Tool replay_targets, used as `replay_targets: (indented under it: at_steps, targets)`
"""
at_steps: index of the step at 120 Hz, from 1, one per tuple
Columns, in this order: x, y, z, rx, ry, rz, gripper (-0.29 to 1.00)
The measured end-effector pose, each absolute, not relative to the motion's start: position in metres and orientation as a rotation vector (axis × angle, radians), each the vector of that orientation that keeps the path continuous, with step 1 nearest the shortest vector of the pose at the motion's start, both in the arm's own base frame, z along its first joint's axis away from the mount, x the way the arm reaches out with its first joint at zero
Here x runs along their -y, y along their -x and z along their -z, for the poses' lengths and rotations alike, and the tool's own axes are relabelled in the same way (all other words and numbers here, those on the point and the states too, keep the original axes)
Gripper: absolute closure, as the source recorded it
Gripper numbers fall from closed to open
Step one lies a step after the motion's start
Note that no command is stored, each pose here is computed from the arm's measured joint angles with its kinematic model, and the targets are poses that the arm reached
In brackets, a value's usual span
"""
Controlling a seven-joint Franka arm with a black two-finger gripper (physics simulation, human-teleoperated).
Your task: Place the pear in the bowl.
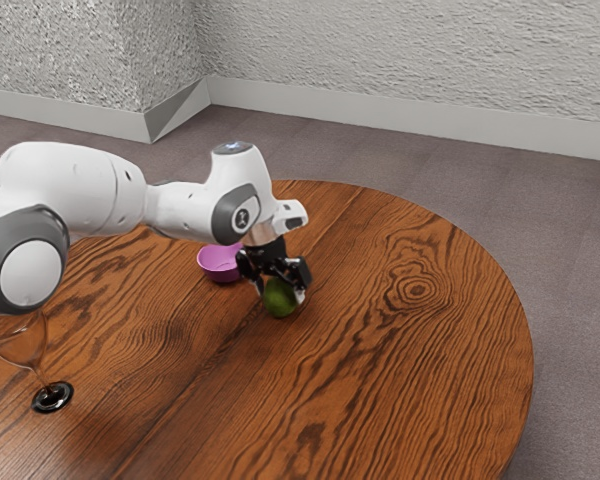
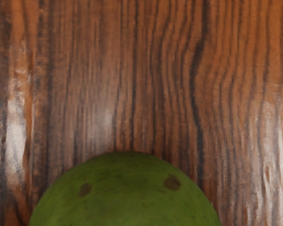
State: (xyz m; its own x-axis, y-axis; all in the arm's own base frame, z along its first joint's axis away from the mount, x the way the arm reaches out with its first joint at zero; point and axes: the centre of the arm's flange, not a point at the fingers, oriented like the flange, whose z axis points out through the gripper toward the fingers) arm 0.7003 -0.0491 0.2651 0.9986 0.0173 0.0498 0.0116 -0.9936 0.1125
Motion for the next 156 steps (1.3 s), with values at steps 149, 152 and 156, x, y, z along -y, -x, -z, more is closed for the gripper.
replay_targets:
  at_steps: [149,152,156]
  targets:
    - [-0.061,-0.727,-0.358,-0.217,-3.081,-0.342,0.43]
    - [-0.071,-0.727,-0.358,-0.238,-3.080,-0.344,0.44]
    - [-0.084,-0.727,-0.358,-0.263,-3.079,-0.348,0.44]
